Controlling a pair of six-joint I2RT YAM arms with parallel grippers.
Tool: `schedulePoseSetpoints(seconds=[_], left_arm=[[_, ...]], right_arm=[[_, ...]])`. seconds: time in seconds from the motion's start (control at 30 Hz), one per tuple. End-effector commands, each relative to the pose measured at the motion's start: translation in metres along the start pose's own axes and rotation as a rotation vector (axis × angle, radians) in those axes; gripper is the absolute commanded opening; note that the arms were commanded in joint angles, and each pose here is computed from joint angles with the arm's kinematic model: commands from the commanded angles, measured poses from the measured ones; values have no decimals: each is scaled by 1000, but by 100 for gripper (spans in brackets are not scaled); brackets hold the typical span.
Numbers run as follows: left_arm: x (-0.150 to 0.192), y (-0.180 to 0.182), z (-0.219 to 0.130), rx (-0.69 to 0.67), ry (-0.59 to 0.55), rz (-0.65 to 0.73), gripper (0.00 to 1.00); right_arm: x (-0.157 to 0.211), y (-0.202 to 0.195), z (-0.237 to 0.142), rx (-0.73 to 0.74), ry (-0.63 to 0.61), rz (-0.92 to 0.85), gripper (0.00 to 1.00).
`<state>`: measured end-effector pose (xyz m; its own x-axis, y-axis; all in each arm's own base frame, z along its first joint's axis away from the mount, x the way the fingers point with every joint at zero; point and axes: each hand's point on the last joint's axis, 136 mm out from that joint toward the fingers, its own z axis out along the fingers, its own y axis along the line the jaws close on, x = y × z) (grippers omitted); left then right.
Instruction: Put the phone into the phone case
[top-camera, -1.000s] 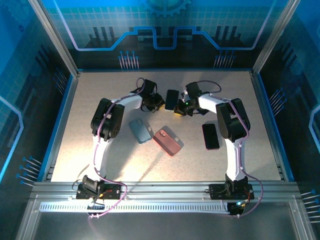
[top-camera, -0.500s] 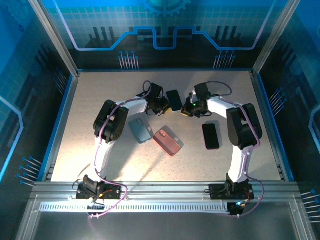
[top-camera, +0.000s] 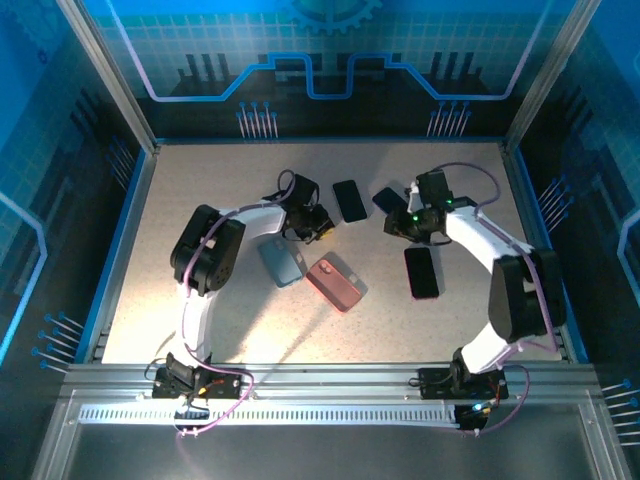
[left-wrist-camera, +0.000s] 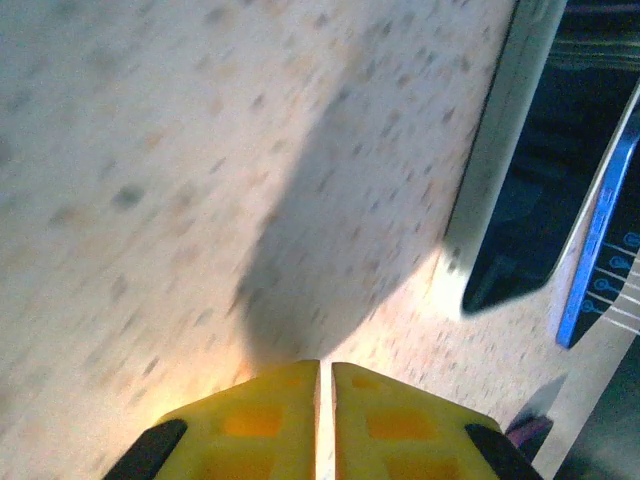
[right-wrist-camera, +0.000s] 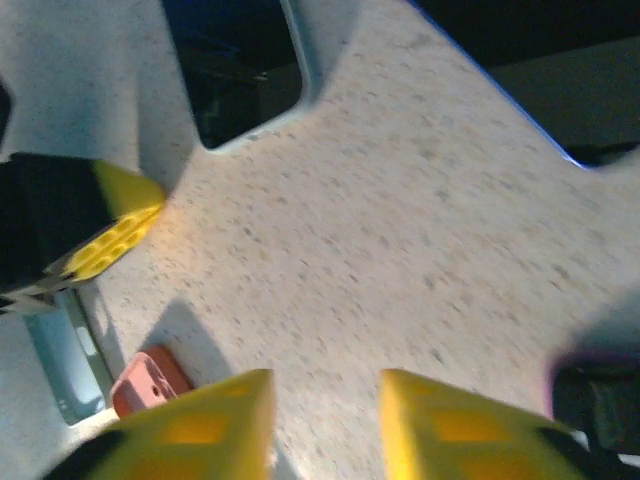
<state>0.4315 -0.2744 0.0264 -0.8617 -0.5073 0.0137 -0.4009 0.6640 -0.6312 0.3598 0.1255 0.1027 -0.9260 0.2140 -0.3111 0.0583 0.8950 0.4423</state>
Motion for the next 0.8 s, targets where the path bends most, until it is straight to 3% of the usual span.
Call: schedulePoseSetpoints(seconds=[0.0, 0.07, 0.2, 0.47, 0.77], left_arm=[[10, -12, -35, 38, -10, 53, 13], [16, -11, -46, 54, -13, 59, 13], [32, -7, -65, 88, -7, 69, 13], [53, 4, -94, 105, -19, 98, 14], [70, 24, -103, 85, -1, 84, 15]], right_arm=[[32, -38, -25, 175, 46, -63, 54], [47, -52, -32, 231, 65, -64, 66], [67, -72, -35, 282, 94, -38, 79], [81, -94, -21, 272, 128, 33, 84], [81, -100, -4, 273, 169, 43, 87]])
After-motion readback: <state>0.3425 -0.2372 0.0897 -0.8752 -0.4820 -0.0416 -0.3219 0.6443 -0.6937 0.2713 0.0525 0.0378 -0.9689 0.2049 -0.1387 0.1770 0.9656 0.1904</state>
